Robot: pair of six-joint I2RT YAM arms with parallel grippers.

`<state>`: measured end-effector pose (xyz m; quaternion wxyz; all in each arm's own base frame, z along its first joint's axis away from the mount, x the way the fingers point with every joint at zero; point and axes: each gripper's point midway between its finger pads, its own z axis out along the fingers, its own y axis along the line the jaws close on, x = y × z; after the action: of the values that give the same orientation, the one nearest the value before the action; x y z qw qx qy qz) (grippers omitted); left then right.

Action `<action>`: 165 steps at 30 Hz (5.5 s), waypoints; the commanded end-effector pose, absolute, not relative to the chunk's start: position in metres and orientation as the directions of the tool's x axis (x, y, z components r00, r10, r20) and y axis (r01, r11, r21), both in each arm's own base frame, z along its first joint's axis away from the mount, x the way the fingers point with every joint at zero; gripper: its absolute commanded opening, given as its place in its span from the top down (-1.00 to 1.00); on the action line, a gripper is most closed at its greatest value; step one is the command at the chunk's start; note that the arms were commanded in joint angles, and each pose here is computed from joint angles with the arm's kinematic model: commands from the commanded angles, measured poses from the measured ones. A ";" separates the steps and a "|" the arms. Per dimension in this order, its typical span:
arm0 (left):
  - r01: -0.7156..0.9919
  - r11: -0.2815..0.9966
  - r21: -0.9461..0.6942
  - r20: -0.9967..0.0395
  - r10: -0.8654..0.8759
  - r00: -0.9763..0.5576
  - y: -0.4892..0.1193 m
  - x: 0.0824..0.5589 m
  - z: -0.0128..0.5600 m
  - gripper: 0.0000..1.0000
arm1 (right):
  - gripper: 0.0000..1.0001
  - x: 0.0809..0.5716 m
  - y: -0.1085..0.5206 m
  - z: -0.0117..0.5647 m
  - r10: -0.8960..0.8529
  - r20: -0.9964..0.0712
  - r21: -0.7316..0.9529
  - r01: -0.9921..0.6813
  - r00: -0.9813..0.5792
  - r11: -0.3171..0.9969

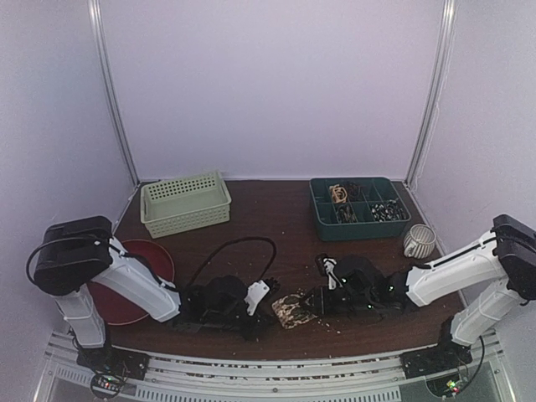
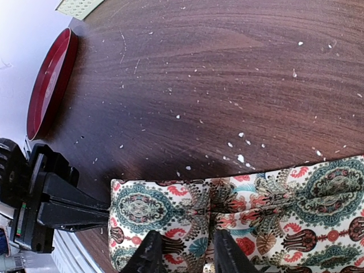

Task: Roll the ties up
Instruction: Roll the tie at the center of the board.

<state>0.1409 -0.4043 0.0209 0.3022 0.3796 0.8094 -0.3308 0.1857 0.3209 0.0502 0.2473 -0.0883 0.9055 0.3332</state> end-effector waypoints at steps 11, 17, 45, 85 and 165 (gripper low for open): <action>0.802 0.486 -0.347 -0.719 0.412 -0.560 -0.412 0.136 0.019 1.00 | 0.39 0.175 0.310 0.031 -0.006 -0.477 0.557 -0.308 -0.879 0.771; 0.831 0.453 -0.323 -0.751 0.411 -0.516 -0.426 0.140 0.029 1.00 | 0.40 0.177 0.306 0.028 0.005 -0.485 0.548 -0.300 -0.875 0.781; 0.848 0.495 -0.188 -0.815 0.403 -0.416 -0.450 0.171 0.076 1.00 | 0.51 0.185 0.293 0.031 0.020 -0.541 0.534 -0.325 -0.841 0.781; 0.869 0.468 -0.161 -0.820 0.427 -0.382 -0.453 0.169 0.081 1.00 | 0.51 0.186 0.294 0.027 0.038 -0.530 0.515 -0.286 -0.847 0.808; 0.963 0.257 -0.079 -0.875 0.444 -0.190 -0.537 0.173 0.101 0.71 | 0.05 0.195 0.245 0.055 0.173 -0.547 0.541 -0.188 -0.819 0.820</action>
<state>0.1673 -0.5316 0.0775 0.3500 0.5158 0.7069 -0.3343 0.2014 0.2469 0.0692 0.3204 0.0050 0.8975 0.3029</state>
